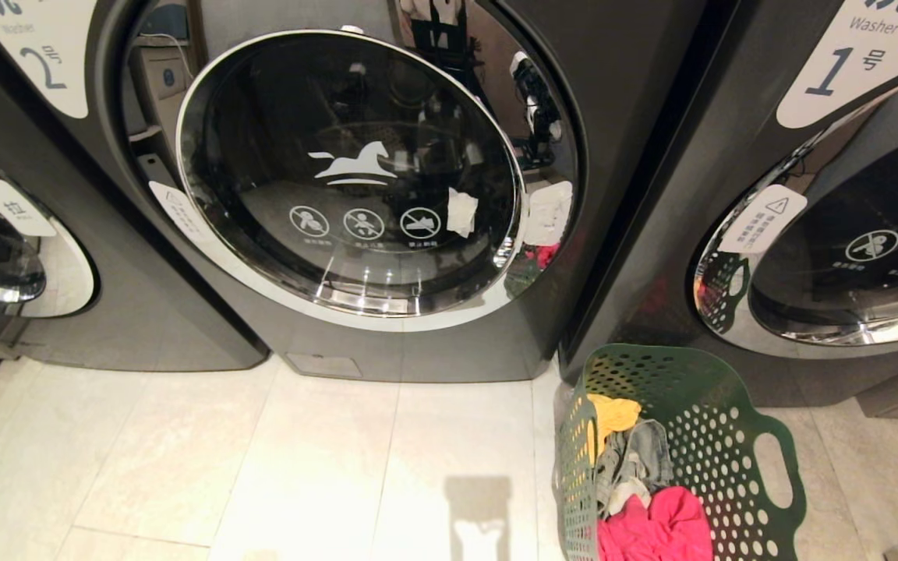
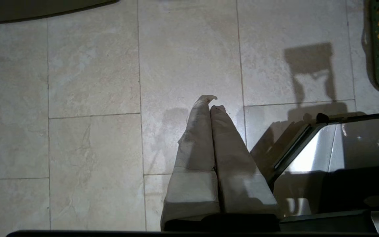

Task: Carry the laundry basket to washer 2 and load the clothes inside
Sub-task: Open the lid of the washing machine

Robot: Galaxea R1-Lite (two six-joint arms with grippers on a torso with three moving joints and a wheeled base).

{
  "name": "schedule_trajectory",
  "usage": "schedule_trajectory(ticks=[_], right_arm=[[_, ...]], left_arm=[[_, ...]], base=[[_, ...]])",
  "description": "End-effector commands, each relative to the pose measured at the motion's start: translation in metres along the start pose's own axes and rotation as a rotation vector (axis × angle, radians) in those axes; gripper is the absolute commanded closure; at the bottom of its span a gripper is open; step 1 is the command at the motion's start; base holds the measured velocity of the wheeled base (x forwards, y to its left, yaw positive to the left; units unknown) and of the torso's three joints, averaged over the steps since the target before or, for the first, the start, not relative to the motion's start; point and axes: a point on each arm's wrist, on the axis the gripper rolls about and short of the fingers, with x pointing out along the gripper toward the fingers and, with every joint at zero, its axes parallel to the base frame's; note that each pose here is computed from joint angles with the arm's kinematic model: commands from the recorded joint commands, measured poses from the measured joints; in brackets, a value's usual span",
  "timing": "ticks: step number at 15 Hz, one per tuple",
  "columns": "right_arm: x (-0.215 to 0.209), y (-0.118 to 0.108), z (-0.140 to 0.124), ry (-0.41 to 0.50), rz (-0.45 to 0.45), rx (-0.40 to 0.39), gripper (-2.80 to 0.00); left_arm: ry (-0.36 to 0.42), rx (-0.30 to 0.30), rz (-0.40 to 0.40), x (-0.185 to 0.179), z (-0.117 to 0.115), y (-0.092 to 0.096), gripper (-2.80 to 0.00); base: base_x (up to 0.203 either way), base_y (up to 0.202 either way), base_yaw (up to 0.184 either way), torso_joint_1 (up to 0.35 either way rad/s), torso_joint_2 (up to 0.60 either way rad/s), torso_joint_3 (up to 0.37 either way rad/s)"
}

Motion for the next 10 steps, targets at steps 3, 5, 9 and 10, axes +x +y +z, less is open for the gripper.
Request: schedule_trajectory(ticks=[3, 5, 9, 10], right_arm=[[-0.009, 0.001, -0.005, -0.129, -0.023, 0.054, 0.0], [-0.009, 0.001, -0.005, -0.13, -0.023, 0.098, 0.0], [-0.009, 0.001, -0.006, -0.128, -0.024, 0.079, 0.0], [-0.009, 0.001, -0.006, -0.128, -0.025, 0.086, 0.0]], left_arm=[[-0.057, 0.013, -0.02, -0.004, -0.005, -0.001, 0.0], [-0.15, 0.024, -0.02, -0.011, -0.011, -0.003, 0.0], [-0.218, -0.061, -0.004, -0.016, -0.017, -0.003, 0.0], [-0.214, -0.089, 0.005, -0.016, -0.018, -0.003, 0.0]], base=[[0.0, 0.0, 0.0, 0.0, 0.0, 0.0], [0.0, 0.0, 0.0, 0.0, 0.0, 0.0], [0.0, 0.0, 0.0, 0.0, 0.0, 0.0], [0.0, 0.0, 0.0, 0.0, 0.0, 0.0]])
